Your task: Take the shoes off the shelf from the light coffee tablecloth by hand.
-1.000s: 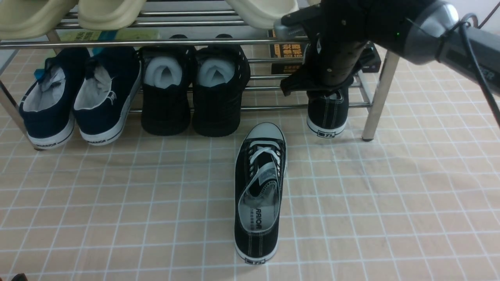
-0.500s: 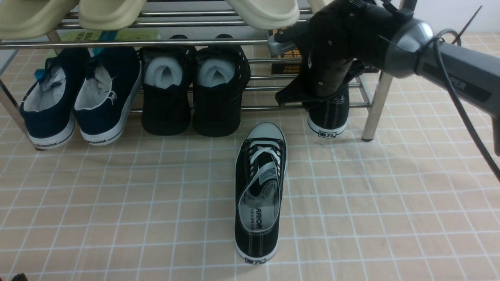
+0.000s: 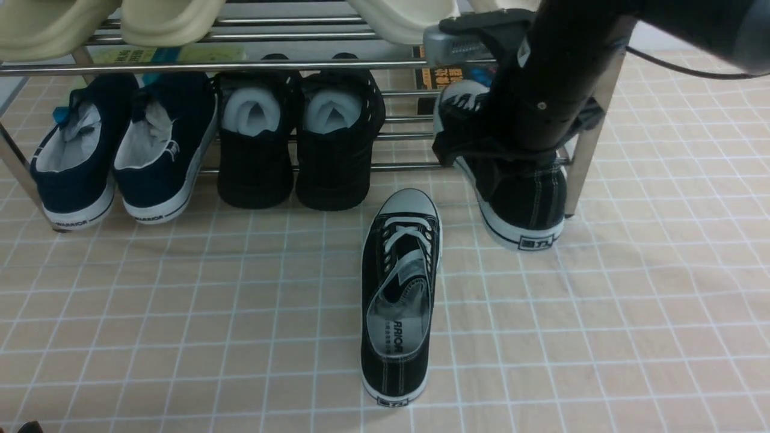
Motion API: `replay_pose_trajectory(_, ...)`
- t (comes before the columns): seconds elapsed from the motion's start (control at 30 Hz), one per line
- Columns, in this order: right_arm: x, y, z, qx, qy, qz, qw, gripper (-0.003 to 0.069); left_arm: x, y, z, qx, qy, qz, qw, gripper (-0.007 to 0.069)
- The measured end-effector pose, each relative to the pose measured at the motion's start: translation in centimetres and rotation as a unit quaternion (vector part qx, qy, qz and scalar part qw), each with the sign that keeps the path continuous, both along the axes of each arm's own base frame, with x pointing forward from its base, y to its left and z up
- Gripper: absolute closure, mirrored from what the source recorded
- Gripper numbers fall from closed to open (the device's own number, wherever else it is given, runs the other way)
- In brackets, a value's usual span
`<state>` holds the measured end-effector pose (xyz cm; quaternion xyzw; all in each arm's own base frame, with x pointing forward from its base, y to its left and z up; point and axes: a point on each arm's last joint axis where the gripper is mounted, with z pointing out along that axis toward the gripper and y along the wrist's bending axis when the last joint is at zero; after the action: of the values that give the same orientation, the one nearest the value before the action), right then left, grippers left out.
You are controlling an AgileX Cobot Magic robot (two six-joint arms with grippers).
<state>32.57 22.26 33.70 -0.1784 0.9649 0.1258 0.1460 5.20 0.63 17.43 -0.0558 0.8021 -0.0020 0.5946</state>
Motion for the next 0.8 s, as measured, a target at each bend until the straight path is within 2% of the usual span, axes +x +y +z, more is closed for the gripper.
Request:
replay_pose_trajectory(0.13,-3.3,-0.3,-0.7,-0.005,0.032,0.020,0.999,0.0649,0.0,0.0,0.0,0.000,0.000,0.000,1.000,0.0383)
replay_pose_trajectory(0.3,-4.7,-0.5,-2.9,-0.032,0.069,0.024,0.997,0.0649,0.0,0.0,0.0,0.000,0.000,0.000,1.000,0.0383)
replay_pose_trajectory(0.5,-4.7,-0.9,-4.2,-0.057,0.075,0.007,0.996,0.0648,0.0,0.0,0.0,0.000,0.000,0.000,1.000,0.0383)
replay_pose_trajectory(0.6,-3.9,-0.9,-4.6,-0.066,0.055,-0.025,0.996,0.0645,0.0,0.0,0.0,0.000,0.000,0.000,1.000,0.0383)
replay_pose_trajectory(0.8,-2.9,0.1,-5.8,-0.037,0.045,-0.058,0.997,0.0643,0.0,0.0,0.0,0.000,0.000,0.000,1.000,0.0383)
